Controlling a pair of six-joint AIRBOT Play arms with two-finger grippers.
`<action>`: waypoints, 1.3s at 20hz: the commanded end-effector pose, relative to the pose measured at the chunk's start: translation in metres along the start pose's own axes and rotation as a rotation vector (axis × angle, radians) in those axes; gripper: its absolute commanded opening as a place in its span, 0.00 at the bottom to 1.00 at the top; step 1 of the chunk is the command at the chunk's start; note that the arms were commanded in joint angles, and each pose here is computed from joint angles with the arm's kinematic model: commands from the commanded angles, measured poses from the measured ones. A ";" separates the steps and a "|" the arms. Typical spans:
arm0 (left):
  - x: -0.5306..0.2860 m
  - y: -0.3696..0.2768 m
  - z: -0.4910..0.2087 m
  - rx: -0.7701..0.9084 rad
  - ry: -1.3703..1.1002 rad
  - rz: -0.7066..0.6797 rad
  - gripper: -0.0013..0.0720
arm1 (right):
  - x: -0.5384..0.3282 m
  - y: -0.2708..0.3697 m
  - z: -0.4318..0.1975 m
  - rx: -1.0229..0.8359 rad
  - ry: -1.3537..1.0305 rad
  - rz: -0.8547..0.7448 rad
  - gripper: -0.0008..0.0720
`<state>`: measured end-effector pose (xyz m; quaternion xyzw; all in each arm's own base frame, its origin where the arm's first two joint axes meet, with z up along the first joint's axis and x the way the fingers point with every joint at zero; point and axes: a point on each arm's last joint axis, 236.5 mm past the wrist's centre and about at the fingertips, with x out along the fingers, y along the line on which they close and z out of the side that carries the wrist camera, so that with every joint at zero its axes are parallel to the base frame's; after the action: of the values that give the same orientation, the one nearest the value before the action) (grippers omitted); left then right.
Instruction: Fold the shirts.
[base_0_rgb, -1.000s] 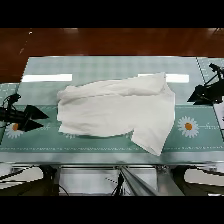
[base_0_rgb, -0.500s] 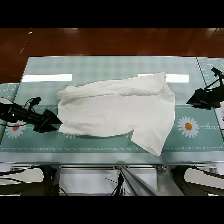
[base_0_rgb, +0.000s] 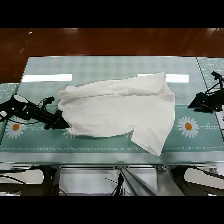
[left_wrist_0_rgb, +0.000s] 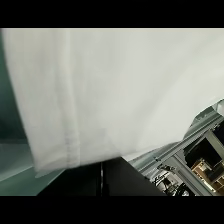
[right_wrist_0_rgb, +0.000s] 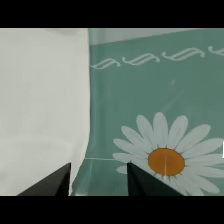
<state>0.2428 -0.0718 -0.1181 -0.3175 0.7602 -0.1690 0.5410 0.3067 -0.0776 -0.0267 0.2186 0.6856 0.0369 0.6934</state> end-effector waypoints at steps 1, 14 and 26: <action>-0.001 0.001 -0.005 0.002 0.018 -0.005 0.04 | 0.014 -0.020 -0.027 0.078 0.040 0.005 0.63; -0.009 -0.025 0.001 0.085 -0.031 -0.089 0.04 | 0.111 0.054 -0.054 0.127 0.033 0.204 0.54; -0.293 -0.245 -0.032 0.749 -1.040 0.082 0.04 | -0.206 0.204 0.026 -0.434 -0.812 0.252 0.05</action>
<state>0.3499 -0.0619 0.1058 -0.1903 0.4885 -0.2454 0.8154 0.3600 0.0271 0.0978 0.2173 0.4784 0.1760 0.8324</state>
